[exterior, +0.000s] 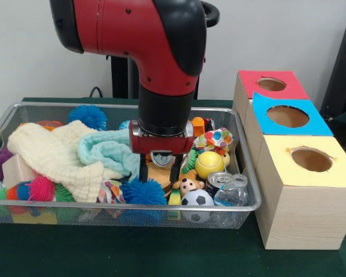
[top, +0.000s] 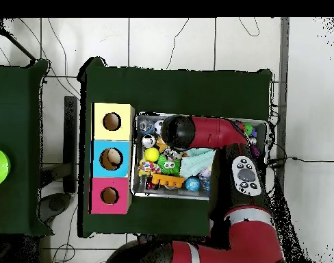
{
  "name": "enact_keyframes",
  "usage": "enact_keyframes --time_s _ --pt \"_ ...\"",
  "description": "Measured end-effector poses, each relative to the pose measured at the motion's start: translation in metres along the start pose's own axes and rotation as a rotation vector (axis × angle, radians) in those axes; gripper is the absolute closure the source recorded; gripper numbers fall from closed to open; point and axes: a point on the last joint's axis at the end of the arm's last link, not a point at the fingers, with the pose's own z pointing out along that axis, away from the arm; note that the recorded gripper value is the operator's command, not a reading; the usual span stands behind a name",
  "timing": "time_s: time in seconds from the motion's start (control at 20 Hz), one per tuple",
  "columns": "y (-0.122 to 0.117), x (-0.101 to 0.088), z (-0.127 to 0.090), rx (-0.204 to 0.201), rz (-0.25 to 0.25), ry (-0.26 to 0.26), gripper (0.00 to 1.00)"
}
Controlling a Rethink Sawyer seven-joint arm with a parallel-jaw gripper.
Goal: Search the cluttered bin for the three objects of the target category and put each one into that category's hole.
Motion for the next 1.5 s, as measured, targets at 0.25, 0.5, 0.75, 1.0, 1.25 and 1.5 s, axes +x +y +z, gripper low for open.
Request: enact_keyframes --time_s 0.25,0.5,0.75,1.0,1.25,1.5 --pt "0.011 0.011 0.014 -0.032 0.016 0.038 0.0" --pt "0.02 0.017 0.018 -0.065 0.042 0.071 0.0" --pt "0.03 0.022 0.019 -0.082 0.049 0.086 0.0" --pt "0.039 0.026 0.02 -0.093 0.05 0.096 0.0" --pt "0.05 0.03 0.021 -0.097 0.037 0.106 0.0" --pt "0.066 0.036 0.025 -0.099 0.016 0.103 0.0"
